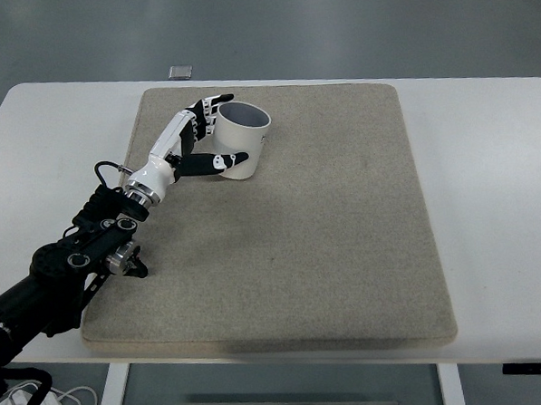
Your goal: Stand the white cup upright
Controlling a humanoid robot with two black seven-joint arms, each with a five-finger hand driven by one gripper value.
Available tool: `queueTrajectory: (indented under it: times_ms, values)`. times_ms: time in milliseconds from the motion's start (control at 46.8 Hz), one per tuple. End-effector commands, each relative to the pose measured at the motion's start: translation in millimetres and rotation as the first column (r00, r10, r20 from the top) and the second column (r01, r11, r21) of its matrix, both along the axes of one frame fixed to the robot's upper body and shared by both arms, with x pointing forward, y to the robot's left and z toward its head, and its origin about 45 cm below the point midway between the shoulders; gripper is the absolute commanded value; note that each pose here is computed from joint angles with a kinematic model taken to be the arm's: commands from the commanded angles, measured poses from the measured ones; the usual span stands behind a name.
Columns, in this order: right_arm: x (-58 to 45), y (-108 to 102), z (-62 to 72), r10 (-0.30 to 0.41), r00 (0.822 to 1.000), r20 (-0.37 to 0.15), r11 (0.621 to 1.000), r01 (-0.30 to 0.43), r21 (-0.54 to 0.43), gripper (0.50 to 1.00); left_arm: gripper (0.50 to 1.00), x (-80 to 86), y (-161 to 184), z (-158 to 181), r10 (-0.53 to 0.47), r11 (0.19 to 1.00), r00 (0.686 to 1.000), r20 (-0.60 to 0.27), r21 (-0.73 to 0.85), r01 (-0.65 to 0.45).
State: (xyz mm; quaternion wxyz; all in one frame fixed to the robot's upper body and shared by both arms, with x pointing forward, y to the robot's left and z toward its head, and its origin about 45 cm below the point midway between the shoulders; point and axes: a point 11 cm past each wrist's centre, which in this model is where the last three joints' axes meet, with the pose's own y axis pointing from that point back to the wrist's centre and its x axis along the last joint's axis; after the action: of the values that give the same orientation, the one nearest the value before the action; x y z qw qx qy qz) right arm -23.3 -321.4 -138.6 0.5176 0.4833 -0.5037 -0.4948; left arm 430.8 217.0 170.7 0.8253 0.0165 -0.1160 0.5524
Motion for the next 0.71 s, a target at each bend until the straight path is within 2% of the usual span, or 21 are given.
queueTrajectory:
  times_ms: [0, 21, 299, 363, 534, 577, 684]
  values:
    - [0.0, 0.0, 0.0, 0.0, 1.0, 0.0, 1.0, 0.0, 0.0, 0.952, 0.729, -1.3, 0.9, -2.3, 0.004, 1.0, 1.0, -0.005, -0.001, -0.004]
    - [0.0, 0.0, 0.0, 0.0, 1.0, 0.0, 1.0, 0.0, 0.0, 0.952, 0.805, -1.4, 0.5, -2.0, 0.003, 1.0, 1.0, -0.004, -0.002, -0.003]
    - [0.0, 0.0, 0.0, 0.0, 1.0, 0.0, 1.0, 0.0, 0.0, 0.952, 0.889, -2.1, -0.9, -1.2, 0.002, 1.0, 1.0, -0.004, -0.014, -0.002]
    - [0.0, 0.0, 0.0, 0.0, 1.0, 0.0, 1.0, 0.0, 0.0, 0.952, 0.941, -1.4, -0.7, 0.5, 0.005, 1.0, 1.0, -0.003, -0.024, -0.005]
    - [0.0, 0.0, 0.0, 0.0, 1.0, 0.0, 1.0, 0.0, 0.0, 0.952, 0.966, -1.5, -9.8, 9.9, -0.017, 0.999, 1.0, 0.019, -0.05, 0.018]
    - [0.0, 0.0, 0.0, 0.0, 1.0, 0.0, 1.0, 0.0, 0.0, 0.952, 0.99, -1.7, -9.3, 10.2, -0.016, 0.998, 1.0, 0.019, -0.053, 0.017]
    - [0.0, 0.5, 0.0, 0.0, 1.0, 0.0, 1.0, 0.0, 0.001, 0.952, 0.992, -1.1, -7.2, 11.6, -0.012, 0.998, 1.0, 0.021, -0.055, 0.013]
